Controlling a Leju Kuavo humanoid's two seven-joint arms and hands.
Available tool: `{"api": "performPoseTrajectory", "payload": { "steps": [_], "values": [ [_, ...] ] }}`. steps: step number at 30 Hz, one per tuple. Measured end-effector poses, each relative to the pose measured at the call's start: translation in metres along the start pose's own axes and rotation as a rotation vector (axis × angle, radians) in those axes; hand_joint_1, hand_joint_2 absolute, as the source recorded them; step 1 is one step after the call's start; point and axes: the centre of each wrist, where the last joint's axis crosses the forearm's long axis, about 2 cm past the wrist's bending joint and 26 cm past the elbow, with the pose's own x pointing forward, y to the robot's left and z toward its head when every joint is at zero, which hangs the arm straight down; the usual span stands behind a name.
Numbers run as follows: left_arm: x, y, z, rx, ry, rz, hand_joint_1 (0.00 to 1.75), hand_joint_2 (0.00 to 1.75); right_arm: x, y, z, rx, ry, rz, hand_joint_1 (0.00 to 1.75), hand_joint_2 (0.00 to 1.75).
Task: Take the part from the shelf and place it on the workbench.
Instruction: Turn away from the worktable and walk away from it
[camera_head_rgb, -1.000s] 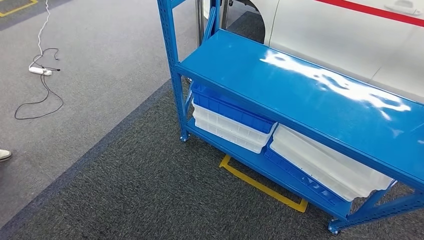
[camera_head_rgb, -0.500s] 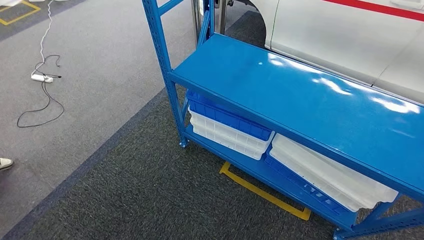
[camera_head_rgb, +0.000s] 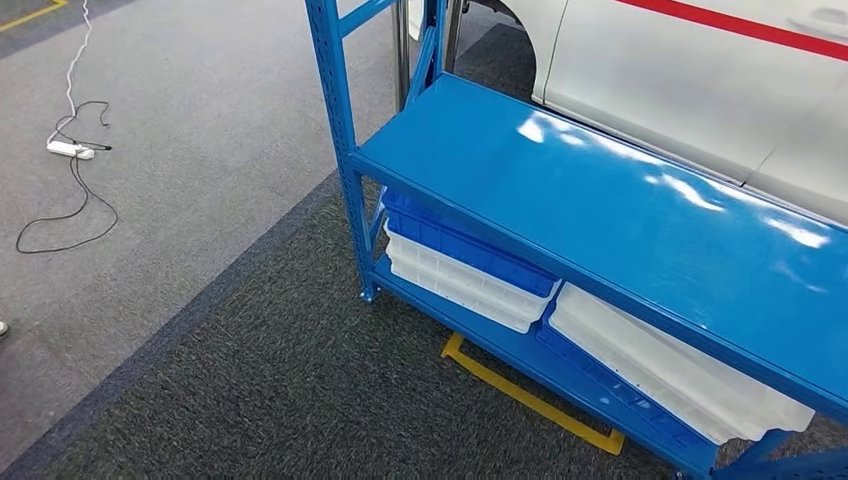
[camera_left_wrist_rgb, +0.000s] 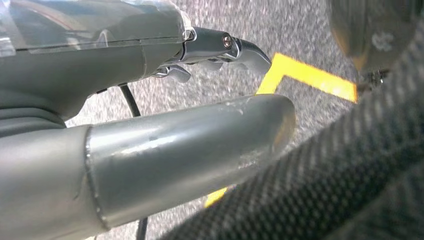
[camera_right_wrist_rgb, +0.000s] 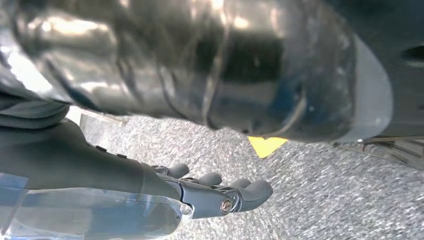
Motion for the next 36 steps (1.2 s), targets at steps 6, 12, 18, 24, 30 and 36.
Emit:
{"api": "performPoseTrajectory", "payload": {
  "steps": [6,12,18,24,30,36],
  "values": [
    [0.0005,0.0000,-0.0002,-0.005,0.002,-0.004,0.00,0.00,-0.0026,0.0001,-0.0001,0.002,0.005,0.005,0.00,0.00],
    [-0.0010,0.0029,0.0002,-0.001,0.006,-0.007,0.00,0.00,-0.0022,-0.0005,-0.0001,0.001,0.005,0.006,0.00,0.00],
    [-0.0013,0.0018,0.0003,-0.005,0.006,-0.007,0.00,0.00,-0.0018,-0.0008,-0.0001,0.003,0.007,0.009,0.00,0.00],
    [-0.0011,0.0015,0.0003,-0.009,0.006,-0.009,0.00,0.00,-0.0002,-0.0012,-0.0001,0.001,0.005,0.012,0.00,1.75],
    [0.0003,0.0019,-0.0003,-0.014,0.004,-0.015,0.00,0.00,-0.0005,-0.0014,-0.0001,0.001,0.011,0.004,0.00,0.00],
    [0.0009,0.0011,-0.0004,-0.019,0.005,-0.020,0.00,0.00,-0.0001,-0.0021,-0.0001,0.002,0.013,-0.023,0.00,0.00]
  ]
}}
